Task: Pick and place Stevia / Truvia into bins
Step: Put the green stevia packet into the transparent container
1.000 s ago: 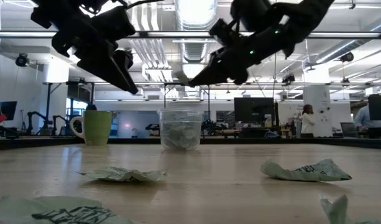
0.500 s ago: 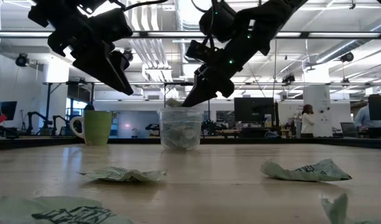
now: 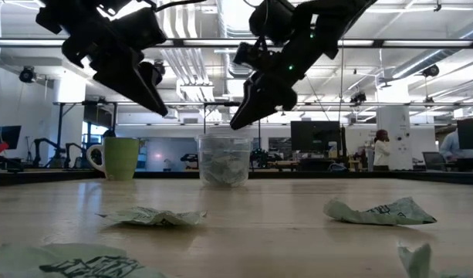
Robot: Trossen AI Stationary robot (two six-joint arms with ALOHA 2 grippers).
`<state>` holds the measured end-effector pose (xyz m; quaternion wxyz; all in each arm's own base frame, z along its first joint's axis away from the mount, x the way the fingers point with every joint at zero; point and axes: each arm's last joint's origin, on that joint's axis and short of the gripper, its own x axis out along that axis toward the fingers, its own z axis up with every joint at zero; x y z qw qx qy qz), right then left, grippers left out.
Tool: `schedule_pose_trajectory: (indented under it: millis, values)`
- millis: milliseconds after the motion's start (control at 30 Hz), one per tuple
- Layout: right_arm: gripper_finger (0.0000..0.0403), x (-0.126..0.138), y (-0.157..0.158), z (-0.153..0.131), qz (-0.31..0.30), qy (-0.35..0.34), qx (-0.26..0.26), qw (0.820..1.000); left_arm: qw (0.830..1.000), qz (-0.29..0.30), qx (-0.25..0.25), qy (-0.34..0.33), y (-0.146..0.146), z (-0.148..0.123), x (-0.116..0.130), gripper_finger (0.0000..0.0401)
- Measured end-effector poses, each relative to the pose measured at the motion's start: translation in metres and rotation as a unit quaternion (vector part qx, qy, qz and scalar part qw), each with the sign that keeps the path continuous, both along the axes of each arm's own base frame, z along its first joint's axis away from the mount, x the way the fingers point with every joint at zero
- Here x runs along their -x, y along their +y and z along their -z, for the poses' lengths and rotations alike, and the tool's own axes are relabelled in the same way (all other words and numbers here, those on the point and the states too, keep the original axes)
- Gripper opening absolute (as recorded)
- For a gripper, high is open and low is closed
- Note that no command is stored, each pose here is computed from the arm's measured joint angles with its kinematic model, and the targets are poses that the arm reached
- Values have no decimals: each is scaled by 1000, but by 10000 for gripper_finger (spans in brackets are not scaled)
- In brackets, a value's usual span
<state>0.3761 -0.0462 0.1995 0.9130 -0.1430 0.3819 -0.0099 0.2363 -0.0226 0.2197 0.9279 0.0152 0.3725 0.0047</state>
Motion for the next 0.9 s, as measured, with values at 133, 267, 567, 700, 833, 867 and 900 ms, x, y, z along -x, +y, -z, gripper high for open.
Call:
schedule_pose_trajectory:
  millis: [133, 267, 567, 700, 833, 867, 900]
  values:
    - [164, 9, 13, -13, -53, 10, -17, 998, 999, 20, 17, -20, -3, 3, -7, 176]
    - [158, 23, 26, -27, -104, 21, -52, 993, 998, 40, 29, -28, -9, 7, -13, 176]
    - [136, 68, 54, -26, -157, 44, -93, 982, 990, 118, 55, -57, -53, 24, -25, 176]
    - [128, 89, 59, -20, -141, 47, -116, 982, 983, 148, 62, -83, -72, 32, -32, 176]
    - [123, 111, 63, -12, -121, 50, -140, 981, 980, 159, 80, -89, -84, 48, -38, 176]
    - [121, 117, 63, -9, -115, 53, -146, 981, 980, 158, 88, -88, -86, 52, -40, 176]
    - [120, 121, 64, -8, -110, 52, -152, 981, 979, 157, 98, -81, -87, 56, -41, 176]
